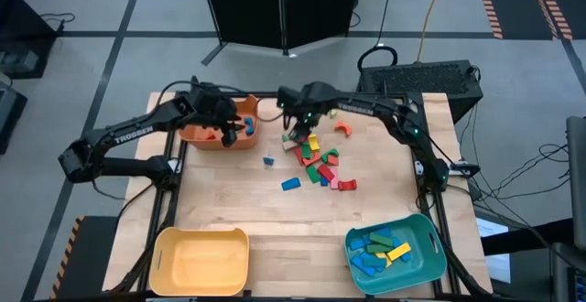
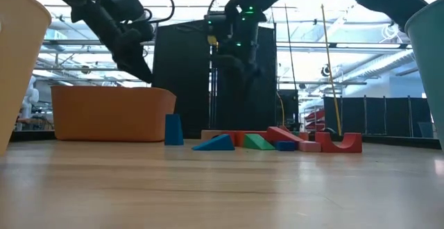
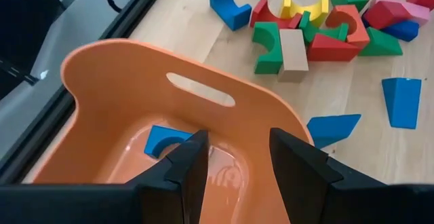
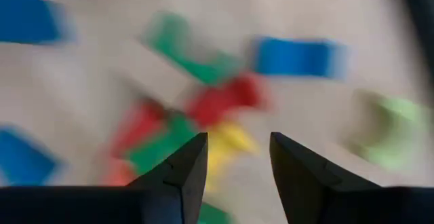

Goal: Sort blocks by size
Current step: Put the light brown arch block into the orange bin

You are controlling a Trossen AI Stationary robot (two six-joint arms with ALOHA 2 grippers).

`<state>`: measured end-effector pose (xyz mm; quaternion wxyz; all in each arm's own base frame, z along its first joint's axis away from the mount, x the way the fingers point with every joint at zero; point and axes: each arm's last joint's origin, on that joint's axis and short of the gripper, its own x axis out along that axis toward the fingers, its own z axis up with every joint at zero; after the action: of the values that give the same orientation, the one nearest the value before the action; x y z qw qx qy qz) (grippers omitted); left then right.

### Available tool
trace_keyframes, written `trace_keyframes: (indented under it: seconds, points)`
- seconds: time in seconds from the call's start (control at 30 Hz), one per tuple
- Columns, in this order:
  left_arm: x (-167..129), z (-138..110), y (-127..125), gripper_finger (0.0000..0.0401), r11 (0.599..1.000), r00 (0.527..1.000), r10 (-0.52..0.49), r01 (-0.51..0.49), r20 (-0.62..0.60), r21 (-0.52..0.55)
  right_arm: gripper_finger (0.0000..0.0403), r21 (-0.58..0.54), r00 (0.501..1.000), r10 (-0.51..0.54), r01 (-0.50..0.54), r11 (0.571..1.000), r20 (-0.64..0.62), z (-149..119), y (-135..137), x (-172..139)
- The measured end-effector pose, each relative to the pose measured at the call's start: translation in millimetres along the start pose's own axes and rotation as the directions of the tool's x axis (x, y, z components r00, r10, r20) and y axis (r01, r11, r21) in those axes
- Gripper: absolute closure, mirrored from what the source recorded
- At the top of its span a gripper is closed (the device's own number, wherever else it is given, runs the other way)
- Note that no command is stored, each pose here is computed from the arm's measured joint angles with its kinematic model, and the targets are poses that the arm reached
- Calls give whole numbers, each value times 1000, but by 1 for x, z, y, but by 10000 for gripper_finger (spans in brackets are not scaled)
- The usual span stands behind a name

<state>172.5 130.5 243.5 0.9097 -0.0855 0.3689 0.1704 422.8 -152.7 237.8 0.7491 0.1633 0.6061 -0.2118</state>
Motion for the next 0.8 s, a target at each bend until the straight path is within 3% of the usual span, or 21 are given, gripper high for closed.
trace_keyframes:
  seconds: [0.1, 0.17, 0.27, 0.47, 0.8]
  points:
    - [3, -4, 0, 244, 1000, 1000, -2, 1, -6, -4, 278, -41, 976, 204, -201, 979, 78, -1, 19, 8]
    - [4, -6, 0, 244, 1000, 1000, -3, 3, -14, -22, 288, -46, 963, 237, -233, 971, 131, -1, 25, 13]
    - [4, -6, 0, 244, 1000, 1000, -3, 3, -16, -29, 296, -113, 969, 201, -186, 976, 144, -4, 26, 23]
    - [4, -6, -1, 244, 1000, 1000, -4, 3, -10, -29, 292, -332, 983, -27, 87, 939, 182, -9, 35, 50]
    - [4, -5, -2, 244, 999, 1000, -7, 7, -8, -43, 265, -579, 969, -12, 157, 800, 246, -7, 49, 55]
